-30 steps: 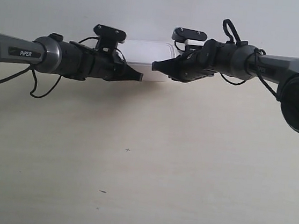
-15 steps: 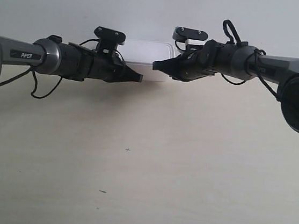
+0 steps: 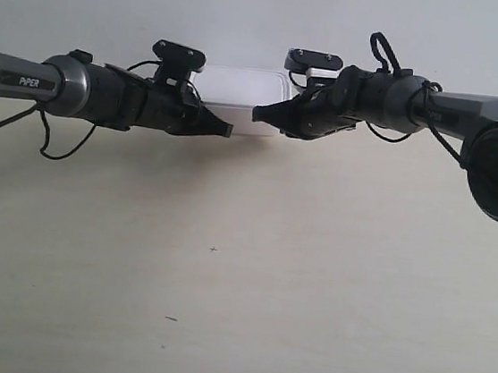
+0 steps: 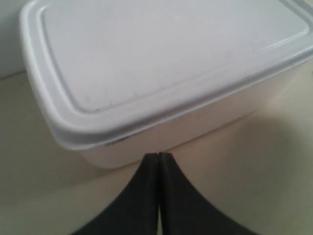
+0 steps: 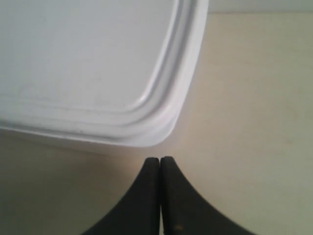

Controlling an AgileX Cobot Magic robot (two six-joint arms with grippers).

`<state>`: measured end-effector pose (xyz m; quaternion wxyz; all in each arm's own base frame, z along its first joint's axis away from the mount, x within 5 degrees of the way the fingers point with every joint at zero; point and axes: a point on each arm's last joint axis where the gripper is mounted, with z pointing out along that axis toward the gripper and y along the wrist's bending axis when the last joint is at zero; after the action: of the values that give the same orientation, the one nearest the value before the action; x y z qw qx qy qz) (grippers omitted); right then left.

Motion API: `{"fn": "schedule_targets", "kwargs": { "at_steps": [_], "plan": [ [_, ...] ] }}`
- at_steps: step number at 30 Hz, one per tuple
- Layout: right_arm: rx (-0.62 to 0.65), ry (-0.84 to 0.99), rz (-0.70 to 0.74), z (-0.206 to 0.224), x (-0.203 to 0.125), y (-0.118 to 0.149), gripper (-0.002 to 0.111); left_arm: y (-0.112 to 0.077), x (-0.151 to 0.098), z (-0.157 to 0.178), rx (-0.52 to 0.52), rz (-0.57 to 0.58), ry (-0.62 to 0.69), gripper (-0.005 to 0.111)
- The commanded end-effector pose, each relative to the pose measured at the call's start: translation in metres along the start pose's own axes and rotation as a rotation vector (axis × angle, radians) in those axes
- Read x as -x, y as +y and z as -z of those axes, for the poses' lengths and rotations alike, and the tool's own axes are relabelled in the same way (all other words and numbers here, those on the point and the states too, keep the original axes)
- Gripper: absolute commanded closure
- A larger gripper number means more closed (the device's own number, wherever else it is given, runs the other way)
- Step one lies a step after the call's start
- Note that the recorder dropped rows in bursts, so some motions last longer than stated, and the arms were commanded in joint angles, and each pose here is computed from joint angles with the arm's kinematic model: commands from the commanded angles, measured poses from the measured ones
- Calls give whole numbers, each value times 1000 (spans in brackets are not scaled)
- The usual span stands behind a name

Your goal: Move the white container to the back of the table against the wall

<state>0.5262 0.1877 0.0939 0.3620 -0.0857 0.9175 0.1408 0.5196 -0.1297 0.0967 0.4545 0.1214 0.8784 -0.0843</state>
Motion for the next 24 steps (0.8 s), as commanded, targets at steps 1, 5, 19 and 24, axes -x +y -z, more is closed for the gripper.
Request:
{"fn": "schedule_targets", "kwargs": {
  "at_steps": [1,5,19,24],
  "plan": [
    [7,-9,19,10,11,4,108,5,-1,12,5,1,17,107],
    [16,20,22,18,14,6,108,4,-2,20,2,2,28,107],
    [-3,87,80,56,17,10,108,0,6,66,-3,-54,39,107],
    [-20,59,125,89,7,9,108,-2,12,90,-9,-51,30,107]
  ]
}}
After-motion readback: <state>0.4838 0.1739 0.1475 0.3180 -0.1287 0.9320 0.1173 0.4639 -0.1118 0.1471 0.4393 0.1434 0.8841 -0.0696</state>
